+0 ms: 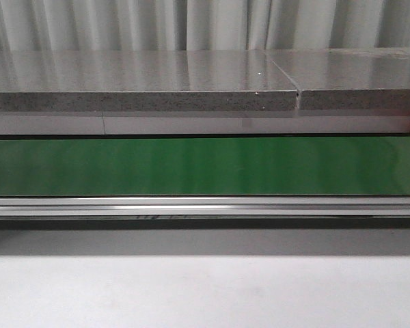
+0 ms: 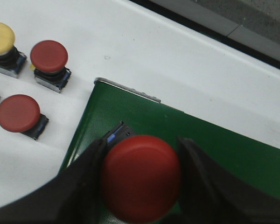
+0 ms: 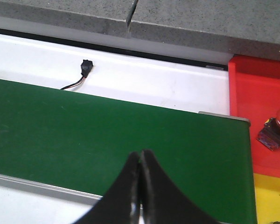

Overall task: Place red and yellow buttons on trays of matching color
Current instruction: 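Carry the red button over the belt, set it down, open left gripper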

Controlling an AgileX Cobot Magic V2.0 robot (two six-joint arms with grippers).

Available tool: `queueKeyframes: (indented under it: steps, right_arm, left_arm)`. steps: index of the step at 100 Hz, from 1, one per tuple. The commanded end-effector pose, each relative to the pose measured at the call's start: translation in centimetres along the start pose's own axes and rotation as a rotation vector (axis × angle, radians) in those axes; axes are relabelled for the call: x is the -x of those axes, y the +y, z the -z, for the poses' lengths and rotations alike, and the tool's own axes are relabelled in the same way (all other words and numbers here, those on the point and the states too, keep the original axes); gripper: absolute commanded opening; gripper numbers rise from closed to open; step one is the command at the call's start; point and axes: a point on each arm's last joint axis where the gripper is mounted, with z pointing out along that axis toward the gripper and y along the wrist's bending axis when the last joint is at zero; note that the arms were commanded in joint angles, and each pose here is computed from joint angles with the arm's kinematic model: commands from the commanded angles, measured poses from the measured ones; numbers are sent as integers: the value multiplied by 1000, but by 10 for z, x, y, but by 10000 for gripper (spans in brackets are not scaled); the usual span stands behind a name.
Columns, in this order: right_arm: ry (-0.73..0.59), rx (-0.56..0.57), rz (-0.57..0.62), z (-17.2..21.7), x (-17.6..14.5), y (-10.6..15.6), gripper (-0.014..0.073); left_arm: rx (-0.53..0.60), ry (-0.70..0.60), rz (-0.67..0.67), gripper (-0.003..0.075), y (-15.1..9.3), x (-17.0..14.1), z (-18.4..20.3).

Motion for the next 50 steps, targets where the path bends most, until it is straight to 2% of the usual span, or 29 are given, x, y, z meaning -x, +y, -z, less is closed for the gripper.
queueKeyframes:
  steps: [1,20,39,50]
  right_arm:
    - [-89,-16,17,6,14,-1,-66]
    - [-89,-16,17,6,14,-1,-66]
    - [-89,-16,17,6,14,-1,-66]
    - [-89,-16,17,6,14,-1,-66]
  left_arm:
    - [-30,-38,-7,42,-9,9,0]
    - [-20,47,-1,42,-7,4,-28]
    - [-10,71,-7,48,-5,2,-36]
    - [-11,75,-56,118,-5,2,-37]
